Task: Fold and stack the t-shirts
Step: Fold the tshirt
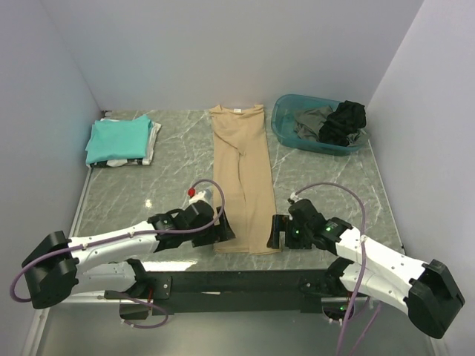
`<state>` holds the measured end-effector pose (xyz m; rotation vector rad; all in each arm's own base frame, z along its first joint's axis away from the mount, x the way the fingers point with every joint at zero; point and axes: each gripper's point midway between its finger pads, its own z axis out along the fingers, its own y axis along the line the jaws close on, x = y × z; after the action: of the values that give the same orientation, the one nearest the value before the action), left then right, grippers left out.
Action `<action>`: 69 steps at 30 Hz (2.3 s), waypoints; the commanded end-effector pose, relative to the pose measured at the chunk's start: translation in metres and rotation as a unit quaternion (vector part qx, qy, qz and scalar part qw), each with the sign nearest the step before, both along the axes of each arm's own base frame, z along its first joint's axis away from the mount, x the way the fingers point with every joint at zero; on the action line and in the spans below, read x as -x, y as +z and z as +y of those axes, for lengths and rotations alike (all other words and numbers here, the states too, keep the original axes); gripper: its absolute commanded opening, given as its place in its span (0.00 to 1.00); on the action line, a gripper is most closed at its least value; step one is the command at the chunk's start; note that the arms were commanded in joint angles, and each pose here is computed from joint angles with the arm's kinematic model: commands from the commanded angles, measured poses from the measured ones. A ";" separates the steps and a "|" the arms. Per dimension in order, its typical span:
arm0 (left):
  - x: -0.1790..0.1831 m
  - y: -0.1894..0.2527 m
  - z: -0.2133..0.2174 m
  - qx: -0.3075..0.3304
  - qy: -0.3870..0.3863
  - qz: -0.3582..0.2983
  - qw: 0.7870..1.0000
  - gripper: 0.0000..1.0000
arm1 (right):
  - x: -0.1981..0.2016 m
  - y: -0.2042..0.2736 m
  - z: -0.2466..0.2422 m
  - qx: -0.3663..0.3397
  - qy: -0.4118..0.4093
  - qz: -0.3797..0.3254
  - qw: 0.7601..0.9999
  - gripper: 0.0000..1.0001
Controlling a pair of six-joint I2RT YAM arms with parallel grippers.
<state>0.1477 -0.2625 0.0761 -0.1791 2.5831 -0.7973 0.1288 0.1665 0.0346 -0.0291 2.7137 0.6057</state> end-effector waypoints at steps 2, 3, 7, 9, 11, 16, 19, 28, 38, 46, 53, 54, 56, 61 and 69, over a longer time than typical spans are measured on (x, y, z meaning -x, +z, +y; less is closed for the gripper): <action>0.019 -0.019 0.007 -0.008 0.017 0.052 0.998 0.83 | 0.005 -0.002 0.012 -0.036 0.004 0.020 0.999 0.94; 0.020 -0.022 0.011 -0.017 0.020 0.056 0.998 0.80 | 0.008 -0.005 0.012 -0.038 0.006 0.027 0.999 0.92; 0.019 -0.034 0.021 -0.048 0.035 0.060 0.996 0.70 | 0.011 -0.014 0.006 -0.019 -0.008 0.041 0.999 0.88; 0.023 -0.037 0.014 -0.038 0.019 0.068 0.997 0.64 | 0.012 -0.015 0.006 -0.019 -0.007 0.043 0.999 0.78; 0.026 -0.044 0.014 -0.039 0.014 0.079 0.996 0.55 | 0.013 -0.015 0.007 -0.021 -0.005 0.049 0.999 0.74; 0.036 -0.059 0.023 -0.061 0.013 0.102 0.993 0.41 | 0.018 -0.019 0.007 -0.027 -0.010 0.058 0.998 0.56; 0.037 -0.064 0.026 -0.065 0.013 0.102 0.993 0.37 | 0.018 -0.025 0.008 -0.029 -0.016 0.062 0.997 0.47; 0.030 -0.073 0.028 -0.088 0.026 0.098 0.991 0.23 | 0.010 -0.027 0.008 -0.028 -0.028 0.049 0.998 0.27; 0.026 -0.066 0.029 -0.081 0.034 0.082 0.993 0.01 | 0.014 -0.025 0.006 -0.033 -0.023 0.047 0.998 0.00; 0.042 -0.050 0.030 -0.028 0.036 0.083 0.996 0.01 | 0.033 -0.016 0.012 -0.077 -0.017 0.064 0.995 0.00; 0.063 -0.042 0.027 0.000 0.027 0.078 0.997 0.01 | 0.057 -0.013 0.027 -0.113 -0.001 0.079 0.990 0.00; 0.064 -0.040 0.026 0.003 0.024 0.076 0.997 0.01 | 0.057 -0.009 0.029 -0.117 -0.002 0.076 0.990 0.00; 0.065 -0.033 0.022 0.007 0.019 0.069 0.997 0.01 | 0.053 -0.002 0.033 -0.118 -0.005 0.061 0.991 0.00; 0.041 -0.010 0.015 0.018 0.039 0.013 0.999 0.01 | 0.019 0.025 0.038 -0.112 -0.023 -0.014 0.993 0.00; -0.025 0.028 0.011 0.048 0.079 -0.056 0.994 0.01 | -0.051 0.066 0.029 -0.061 -0.043 -0.100 0.992 0.00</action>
<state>0.1408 -0.2429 0.0765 -0.3723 2.5169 -0.8047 0.1506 0.2029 0.0834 0.1075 2.5572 0.7880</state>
